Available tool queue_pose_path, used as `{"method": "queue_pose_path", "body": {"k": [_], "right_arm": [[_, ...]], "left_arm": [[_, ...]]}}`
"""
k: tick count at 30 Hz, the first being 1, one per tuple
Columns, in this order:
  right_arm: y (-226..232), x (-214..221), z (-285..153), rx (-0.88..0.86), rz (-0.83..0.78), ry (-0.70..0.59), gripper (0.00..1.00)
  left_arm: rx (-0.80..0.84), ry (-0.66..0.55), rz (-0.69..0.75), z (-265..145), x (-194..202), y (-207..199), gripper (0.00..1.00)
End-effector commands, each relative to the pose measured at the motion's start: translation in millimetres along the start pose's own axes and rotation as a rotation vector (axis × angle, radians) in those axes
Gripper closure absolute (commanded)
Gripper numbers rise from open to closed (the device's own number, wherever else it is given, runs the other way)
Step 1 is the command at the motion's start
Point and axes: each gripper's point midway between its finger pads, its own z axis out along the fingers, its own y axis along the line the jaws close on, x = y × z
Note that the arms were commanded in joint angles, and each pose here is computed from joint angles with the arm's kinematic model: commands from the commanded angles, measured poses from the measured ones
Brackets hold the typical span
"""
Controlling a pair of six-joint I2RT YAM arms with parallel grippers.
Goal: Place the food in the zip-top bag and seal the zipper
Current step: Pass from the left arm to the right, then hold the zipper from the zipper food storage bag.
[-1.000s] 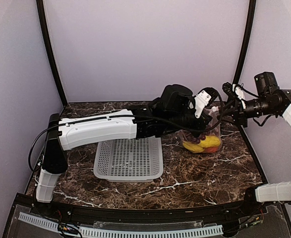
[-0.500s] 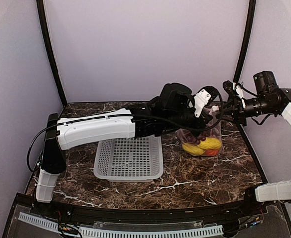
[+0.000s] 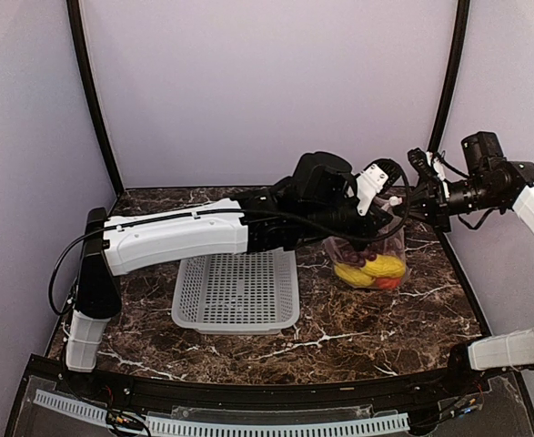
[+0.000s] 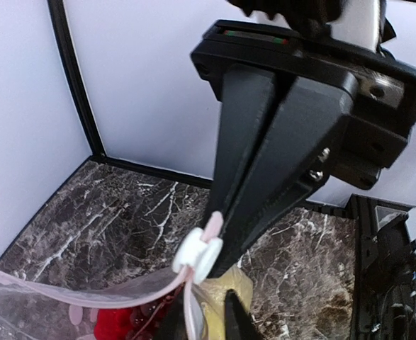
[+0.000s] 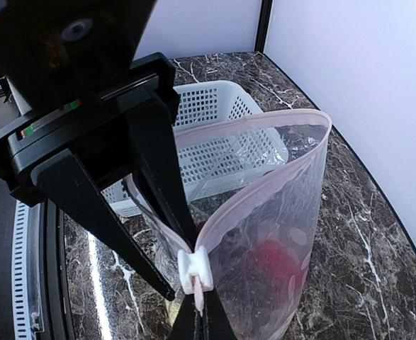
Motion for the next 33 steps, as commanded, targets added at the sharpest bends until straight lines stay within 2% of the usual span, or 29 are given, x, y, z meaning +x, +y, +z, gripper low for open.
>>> {"method": "queue_pose_path", "body": {"k": [1,4,7,8,10,16,24,33], "right_arm": [[12.2,-3.6,-1.5,-0.034,-0.032,-0.018,1.0],[18.0,-2.4,-3.7,-0.043,-0.046,-0.009,1.0],[27.7,-4.8,-5.8,-0.068,-0.057,-0.015,1.0],[31.4,-6.6,-6.5,-0.08,-0.063,-0.019,1.0],[37.9,-9.6,-6.4,-0.104,-0.069,-0.025,1.0],[54.2,-17.0,-6.9,-0.141,-0.091,-0.015,1.0],[69.8,-16.7,-8.3,-0.172,-0.093,0.002,1.0],[75.0,-16.3,-7.6,-0.187,-0.096,0.013,1.0]], "left_arm": [[-0.018,-0.062,0.058,-47.2,-52.4,4.8,0.74],[-0.022,-0.039,0.11,-69.7,-56.1,6.0,0.58],[-0.006,-0.083,0.172,-97.1,-62.2,2.8,0.45],[0.02,-0.067,0.188,-96.4,-48.2,-1.7,0.39],[0.056,-0.111,0.228,-104.9,-55.7,-8.9,0.35],[0.149,-0.056,0.202,-85.0,-46.8,-23.8,0.42],[0.303,-0.052,0.168,-73.5,-35.8,-49.8,0.42],[0.359,-0.046,0.166,-60.9,-31.2,-59.0,0.57]]}}
